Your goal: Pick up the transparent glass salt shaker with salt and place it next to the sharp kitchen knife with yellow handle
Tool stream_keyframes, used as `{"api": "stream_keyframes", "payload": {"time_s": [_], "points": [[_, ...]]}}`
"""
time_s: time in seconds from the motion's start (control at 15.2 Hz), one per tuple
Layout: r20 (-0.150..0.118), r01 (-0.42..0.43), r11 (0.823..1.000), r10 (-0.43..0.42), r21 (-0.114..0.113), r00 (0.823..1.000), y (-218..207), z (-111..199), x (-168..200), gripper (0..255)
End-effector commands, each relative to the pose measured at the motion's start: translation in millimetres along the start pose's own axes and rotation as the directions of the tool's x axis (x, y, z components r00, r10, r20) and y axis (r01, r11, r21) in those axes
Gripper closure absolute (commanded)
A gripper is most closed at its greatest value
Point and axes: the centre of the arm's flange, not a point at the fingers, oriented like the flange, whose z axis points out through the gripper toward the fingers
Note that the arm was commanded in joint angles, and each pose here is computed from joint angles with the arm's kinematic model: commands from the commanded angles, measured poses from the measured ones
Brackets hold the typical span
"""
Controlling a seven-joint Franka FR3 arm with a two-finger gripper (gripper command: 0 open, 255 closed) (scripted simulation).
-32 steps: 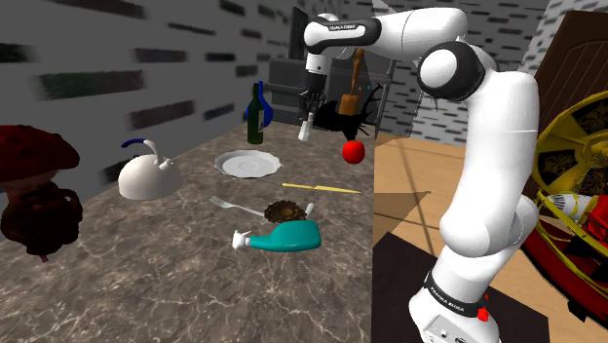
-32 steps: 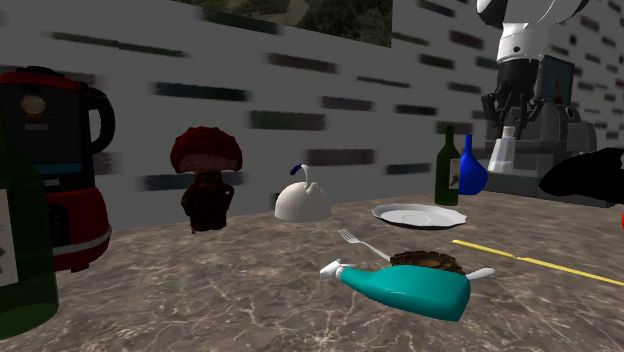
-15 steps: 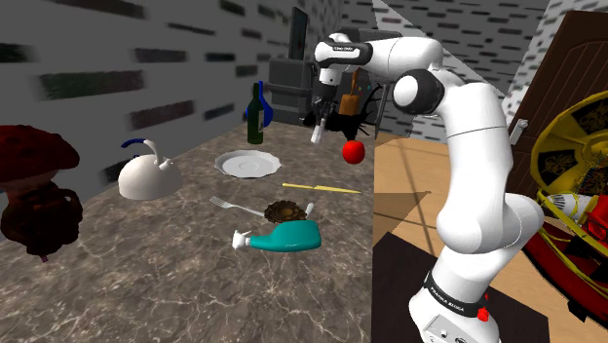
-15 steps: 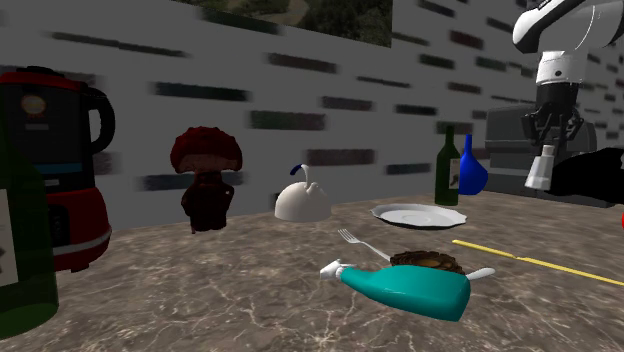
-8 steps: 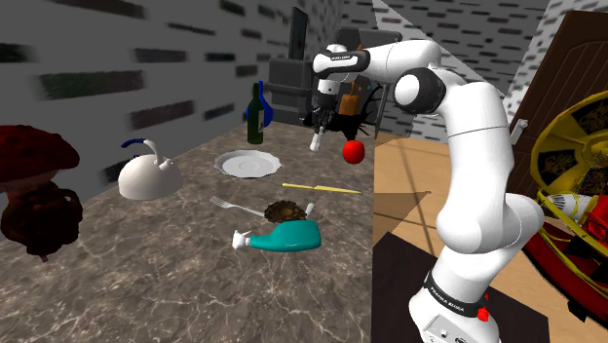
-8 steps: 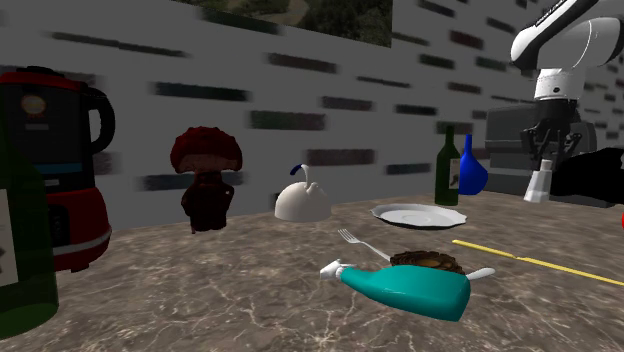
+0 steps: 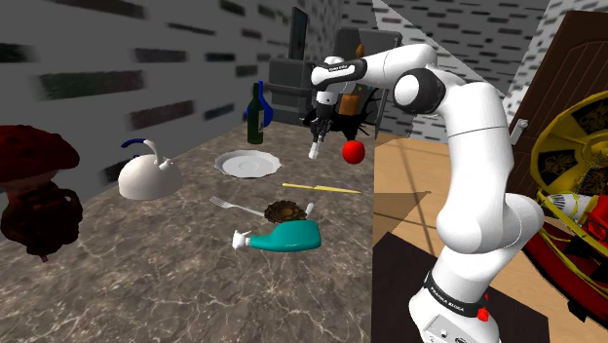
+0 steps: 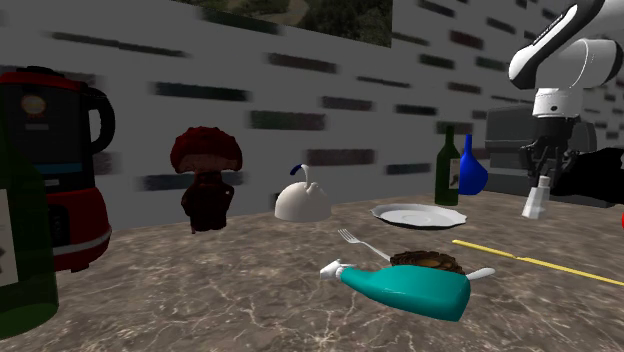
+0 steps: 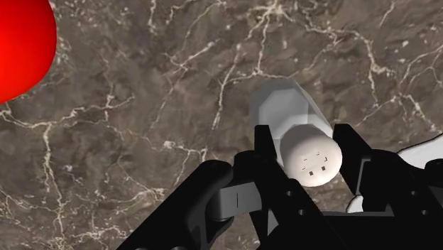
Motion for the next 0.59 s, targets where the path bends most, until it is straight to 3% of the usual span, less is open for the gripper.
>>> {"api": "stream_keyframes", "payload": {"time_s": [0.0,0.53], "points": [[-0.001,0.000,1.000,0.000,0.000,1.000,1,10,-1,255],[-0.001,0.000,1.000,0.000,0.000,1.000,4,49,-2,255]]}}
